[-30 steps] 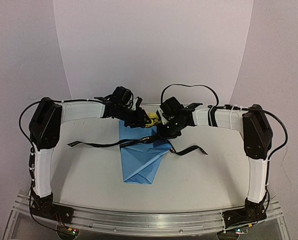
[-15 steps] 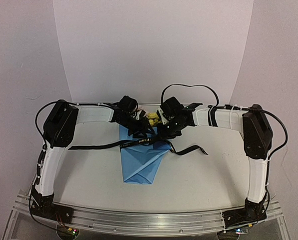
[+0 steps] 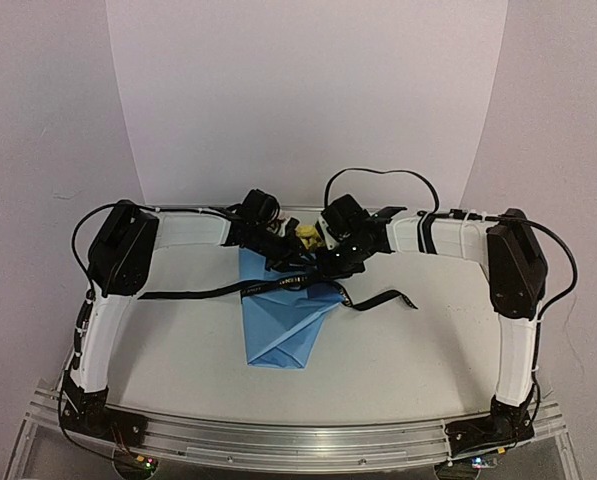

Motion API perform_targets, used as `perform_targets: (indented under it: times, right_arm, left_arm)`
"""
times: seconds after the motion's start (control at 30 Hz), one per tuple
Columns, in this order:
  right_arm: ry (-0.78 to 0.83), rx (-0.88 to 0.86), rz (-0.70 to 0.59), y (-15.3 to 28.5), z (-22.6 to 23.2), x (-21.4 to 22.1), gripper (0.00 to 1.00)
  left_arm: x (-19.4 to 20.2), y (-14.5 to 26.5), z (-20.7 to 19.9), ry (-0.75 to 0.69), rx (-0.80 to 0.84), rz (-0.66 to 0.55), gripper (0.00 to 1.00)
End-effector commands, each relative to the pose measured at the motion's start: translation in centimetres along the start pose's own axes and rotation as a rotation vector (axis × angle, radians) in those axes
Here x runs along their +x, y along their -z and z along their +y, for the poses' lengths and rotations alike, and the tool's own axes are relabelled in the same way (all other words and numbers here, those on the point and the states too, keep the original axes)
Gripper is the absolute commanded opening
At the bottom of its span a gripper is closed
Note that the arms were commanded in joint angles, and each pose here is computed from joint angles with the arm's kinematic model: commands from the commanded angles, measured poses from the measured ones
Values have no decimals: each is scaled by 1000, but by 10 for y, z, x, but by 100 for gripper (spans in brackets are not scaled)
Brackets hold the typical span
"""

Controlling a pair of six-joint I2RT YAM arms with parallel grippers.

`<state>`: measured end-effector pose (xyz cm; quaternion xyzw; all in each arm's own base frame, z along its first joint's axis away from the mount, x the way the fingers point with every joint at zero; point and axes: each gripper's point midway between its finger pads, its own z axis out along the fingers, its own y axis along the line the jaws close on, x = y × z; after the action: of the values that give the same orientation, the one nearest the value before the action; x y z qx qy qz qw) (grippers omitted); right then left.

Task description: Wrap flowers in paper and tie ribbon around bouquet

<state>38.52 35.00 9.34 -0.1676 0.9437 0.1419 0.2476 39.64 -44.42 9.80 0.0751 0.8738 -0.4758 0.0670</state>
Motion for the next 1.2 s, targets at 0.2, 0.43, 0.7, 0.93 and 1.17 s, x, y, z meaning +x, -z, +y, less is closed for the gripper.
perform_targets:
  times: [0.2, 0.43, 0.7, 0.93, 1.17]
  right_arm:
    - [-16, 14, -53, 28, -4, -8, 7]
    - [-30, 13, -37, 33, -8, 3, 5]
    - [-49, 16, -13, 35, -12, 20, 4]
    - [-57, 20, -17, 38, -12, 22, 4]
    - [-57, 18, -14, 37, -10, 24, 3]
  left_arm:
    - [-12, -5, -18, -22, 74, -25, 0]
    - [-26, -5, -19, 2, 90, -94, 0]
    - [-42, 6, -23, 16, 103, -170, 0]
    - [-49, 12, -17, 30, 88, -211, 0]
    - [-59, 18, -13, 40, 65, -250, 0]
